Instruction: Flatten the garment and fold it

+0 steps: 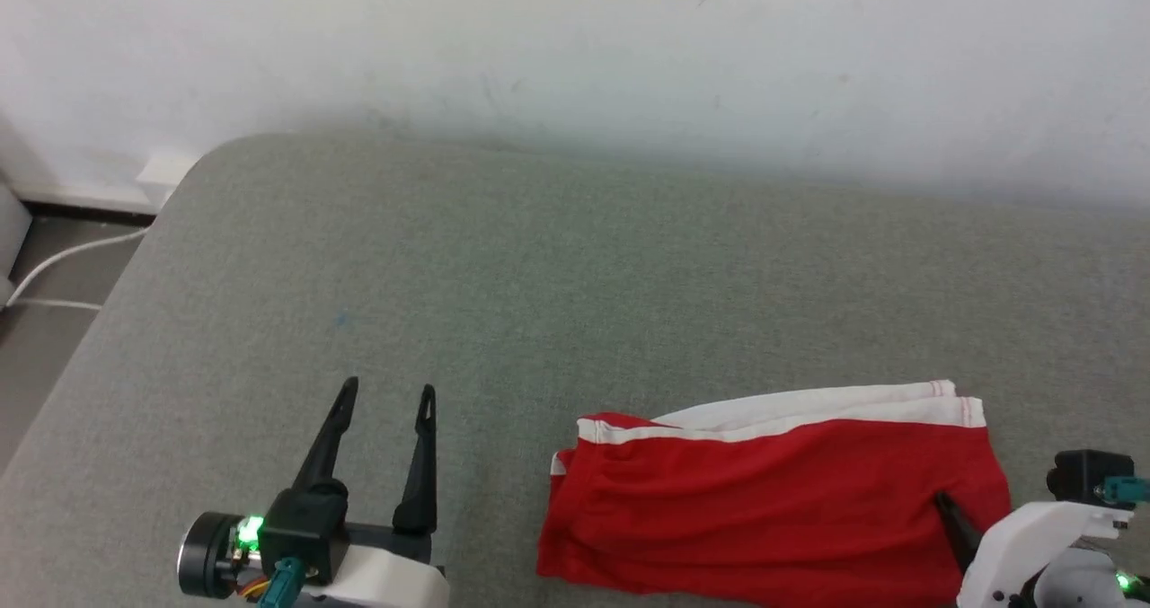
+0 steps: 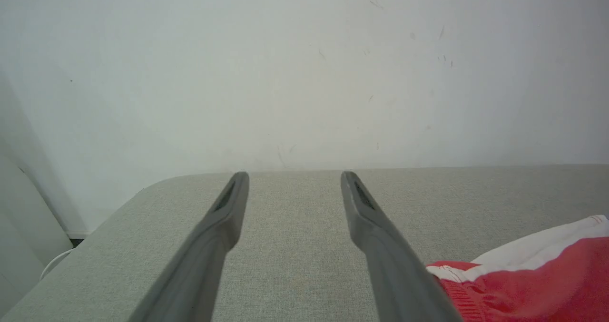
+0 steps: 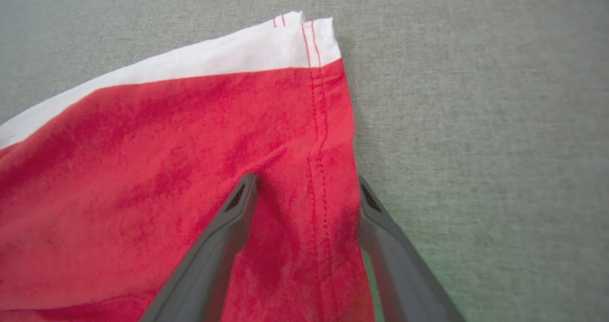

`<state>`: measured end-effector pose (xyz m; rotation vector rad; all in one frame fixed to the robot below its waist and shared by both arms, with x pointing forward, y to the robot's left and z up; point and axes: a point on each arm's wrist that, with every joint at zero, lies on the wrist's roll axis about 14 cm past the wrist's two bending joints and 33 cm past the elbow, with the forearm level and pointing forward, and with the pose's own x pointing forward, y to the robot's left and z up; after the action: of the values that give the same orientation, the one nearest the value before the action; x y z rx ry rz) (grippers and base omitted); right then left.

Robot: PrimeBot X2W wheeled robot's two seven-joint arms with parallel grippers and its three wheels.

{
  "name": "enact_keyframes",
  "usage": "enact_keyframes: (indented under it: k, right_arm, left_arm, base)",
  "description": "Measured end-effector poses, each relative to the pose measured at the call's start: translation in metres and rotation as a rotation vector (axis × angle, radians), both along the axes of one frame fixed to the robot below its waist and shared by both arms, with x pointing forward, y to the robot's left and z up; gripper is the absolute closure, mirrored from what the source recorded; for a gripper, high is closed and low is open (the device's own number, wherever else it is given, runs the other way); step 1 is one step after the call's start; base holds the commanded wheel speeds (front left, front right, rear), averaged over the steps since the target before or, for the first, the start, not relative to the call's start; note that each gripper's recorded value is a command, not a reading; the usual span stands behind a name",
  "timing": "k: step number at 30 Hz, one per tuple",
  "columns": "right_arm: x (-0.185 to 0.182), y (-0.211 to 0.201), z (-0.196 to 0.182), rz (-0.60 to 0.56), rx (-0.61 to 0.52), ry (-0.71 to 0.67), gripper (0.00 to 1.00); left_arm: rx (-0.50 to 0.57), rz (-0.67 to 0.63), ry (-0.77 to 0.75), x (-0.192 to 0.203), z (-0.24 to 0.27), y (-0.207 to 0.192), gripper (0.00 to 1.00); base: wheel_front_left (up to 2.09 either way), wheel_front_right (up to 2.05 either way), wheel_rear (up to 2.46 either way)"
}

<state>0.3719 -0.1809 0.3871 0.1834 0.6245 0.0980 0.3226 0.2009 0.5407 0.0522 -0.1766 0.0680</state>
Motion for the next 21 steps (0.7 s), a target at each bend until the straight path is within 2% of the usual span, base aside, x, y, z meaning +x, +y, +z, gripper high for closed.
enact_keyframes:
  k: [9, 10, 11, 12, 16, 21]
  right_arm:
    - [0.014, 0.022, -0.020, 0.095, 0.008, 0.087, 0.00]
    - [0.014, 0.025, -0.021, 0.107, 0.007, 0.092, 0.12]
    - [0.015, 0.027, -0.022, 0.118, 0.011, 0.094, 0.81]
    - [0.016, 0.029, -0.022, 0.131, 0.007, 0.087, 1.00]
    - [0.019, 0.037, -0.020, 0.161, 0.001, 0.059, 1.00]
    - [0.019, 0.028, -0.014, 0.135, 0.000, 0.011, 1.00]
  left_arm:
    - [-0.002, 0.023, 0.027, 0.004, -0.008, 0.005, 0.00]
    - [0.000, 0.027, 0.031, 0.004, -0.009, 0.006, 0.00]
    - [0.000, 0.031, 0.035, 0.004, -0.011, 0.008, 0.00]
    - [-0.001, 0.035, 0.040, 0.004, -0.012, 0.009, 0.00]
    - [-0.007, 0.046, 0.045, 0.004, -0.014, 0.012, 0.00]
    - [-0.015, 0.034, 0.040, 0.003, -0.013, 0.010, 0.00]
  base:
    - [0.00, 0.00, 0.00]
    - [0.00, 0.00, 0.00]
    - [0.00, 0.00, 0.00]
    - [0.00, 0.00, 0.00]
    - [0.00, 0.00, 0.00]
    - [0.00, 0.00, 0.00]
